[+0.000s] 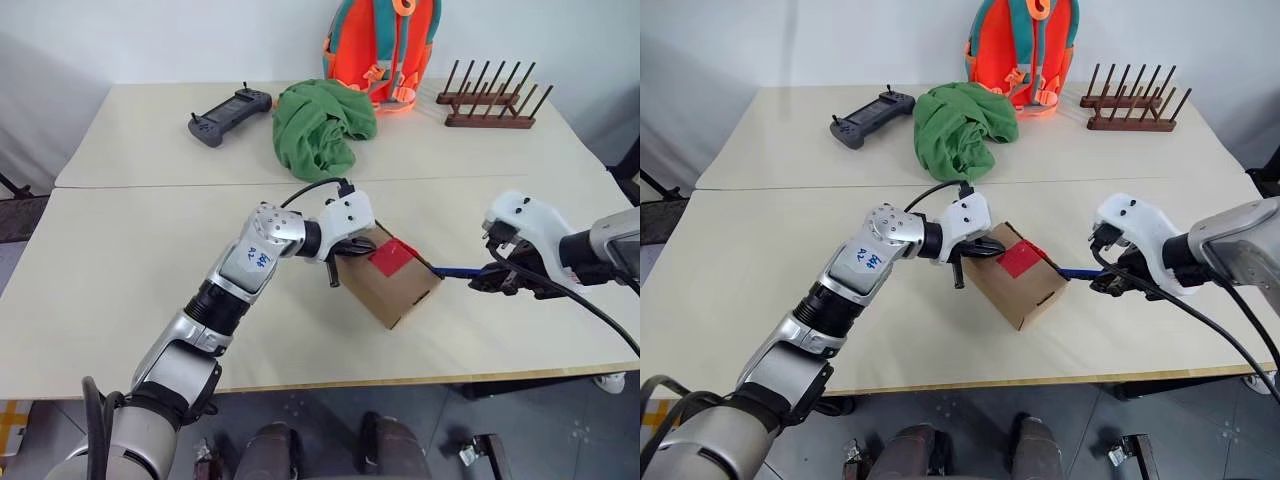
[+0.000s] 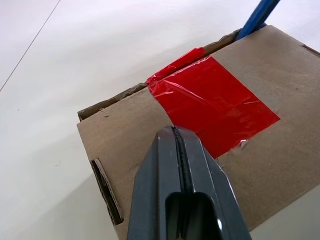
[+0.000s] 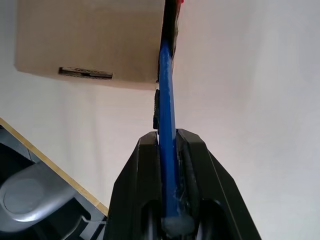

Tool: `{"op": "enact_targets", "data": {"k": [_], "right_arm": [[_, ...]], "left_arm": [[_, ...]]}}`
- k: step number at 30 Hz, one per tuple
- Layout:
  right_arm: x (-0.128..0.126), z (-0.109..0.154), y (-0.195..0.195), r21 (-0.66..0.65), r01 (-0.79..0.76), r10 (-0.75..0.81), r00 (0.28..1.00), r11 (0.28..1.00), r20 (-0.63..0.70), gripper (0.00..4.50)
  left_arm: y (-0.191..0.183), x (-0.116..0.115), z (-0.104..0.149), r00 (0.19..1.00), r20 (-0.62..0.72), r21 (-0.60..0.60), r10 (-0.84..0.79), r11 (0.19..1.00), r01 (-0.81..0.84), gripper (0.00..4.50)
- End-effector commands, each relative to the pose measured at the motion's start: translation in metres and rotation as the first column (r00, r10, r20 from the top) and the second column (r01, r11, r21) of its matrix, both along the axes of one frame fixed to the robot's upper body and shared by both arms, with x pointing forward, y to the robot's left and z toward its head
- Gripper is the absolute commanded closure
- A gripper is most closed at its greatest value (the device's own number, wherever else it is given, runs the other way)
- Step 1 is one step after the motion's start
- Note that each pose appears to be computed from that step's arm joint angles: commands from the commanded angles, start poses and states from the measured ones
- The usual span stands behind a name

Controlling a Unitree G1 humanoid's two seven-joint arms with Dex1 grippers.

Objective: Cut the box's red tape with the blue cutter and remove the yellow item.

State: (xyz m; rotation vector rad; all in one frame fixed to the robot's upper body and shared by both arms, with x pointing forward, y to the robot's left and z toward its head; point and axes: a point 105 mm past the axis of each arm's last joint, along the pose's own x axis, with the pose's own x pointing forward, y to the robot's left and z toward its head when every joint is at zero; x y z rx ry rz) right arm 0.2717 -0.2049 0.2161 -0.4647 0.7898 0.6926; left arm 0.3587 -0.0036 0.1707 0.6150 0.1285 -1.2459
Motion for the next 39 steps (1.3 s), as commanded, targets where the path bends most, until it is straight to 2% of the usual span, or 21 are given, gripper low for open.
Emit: {"op": "enact_targets", "data": {"k": [1,4,7,10,13,20,25,27,30,33,36,39], "right_arm": [[-0.003,0.039,-0.009,0.064,-0.029,0.017,0.983,0.998,0.182,4.33],[-0.004,0.052,-0.02,0.107,-0.021,-0.008,0.967,0.994,0.256,4.33],[0.002,0.057,-0.039,0.187,0.049,-0.107,0.944,0.981,0.313,4.33],[0.027,0.034,-0.078,0.263,0.193,-0.288,0.873,0.945,0.393,4.33],[0.036,-0.01,-0.101,0.254,0.272,-0.349,0.873,0.928,0.341,4.33],[0.049,-0.051,-0.129,0.3,0.368,-0.45,0.846,0.88,0.284,2.11],[0.049,-0.052,-0.135,0.287,0.366,-0.446,0.844,0.885,0.298,0.45],[0.05,-0.041,-0.132,0.266,0.335,-0.412,0.846,0.904,0.337,0.02],[0.06,-0.019,-0.121,0.232,0.276,-0.354,0.827,0.933,0.436,0.02],[0.071,-0.015,-0.105,0.168,0.235,-0.287,0.841,0.957,0.459,0.02],[0.078,-0.025,-0.088,0.082,0.195,-0.212,0.891,0.977,0.402,0.94],[0.088,-0.027,-0.074,0.06,0.138,-0.15,0.902,0.989,0.406,1.99]], "left_arm": [[0.01,0.006,-0.017,0.998,-0.034,0.063,0.048,0.997,-0.046,4.5],[0.011,0.005,-0.018,0.998,-0.036,0.067,0.048,0.997,-0.045,4.5],[0.011,0.005,-0.019,0.998,-0.039,0.07,0.045,0.997,-0.042,4.5],[0.008,0.005,-0.018,0.999,-0.04,0.064,0.032,0.998,-0.029,4.5],[0.004,0.002,-0.01,1.0,-0.023,0.024,-0.004,1.0,0.004,4.5],[0.014,0.001,0.003,0.999,-0.025,-0.005,-0.024,1.0,0.024,4.5],[0.03,0.002,0.023,0.999,-0.047,-0.06,0.005,0.998,-0.008,4.5],[0.041,-0.001,0.032,0.997,-0.082,-0.085,0.006,0.996,-0.013,4.5],[0.063,-0.01,0.038,0.988,-0.157,-0.085,0.011,0.996,-0.025,4.5],[0.085,-0.025,0.027,0.967,-0.254,-0.025,0.016,0.999,-0.024,4.5],[0.099,-0.049,0.004,0.933,-0.36,0.043,0.014,0.999,0.001,4.5],[0.098,-0.064,-0.013,0.915,-0.404,0.072,0.014,0.997,0.017,4.5]]}}
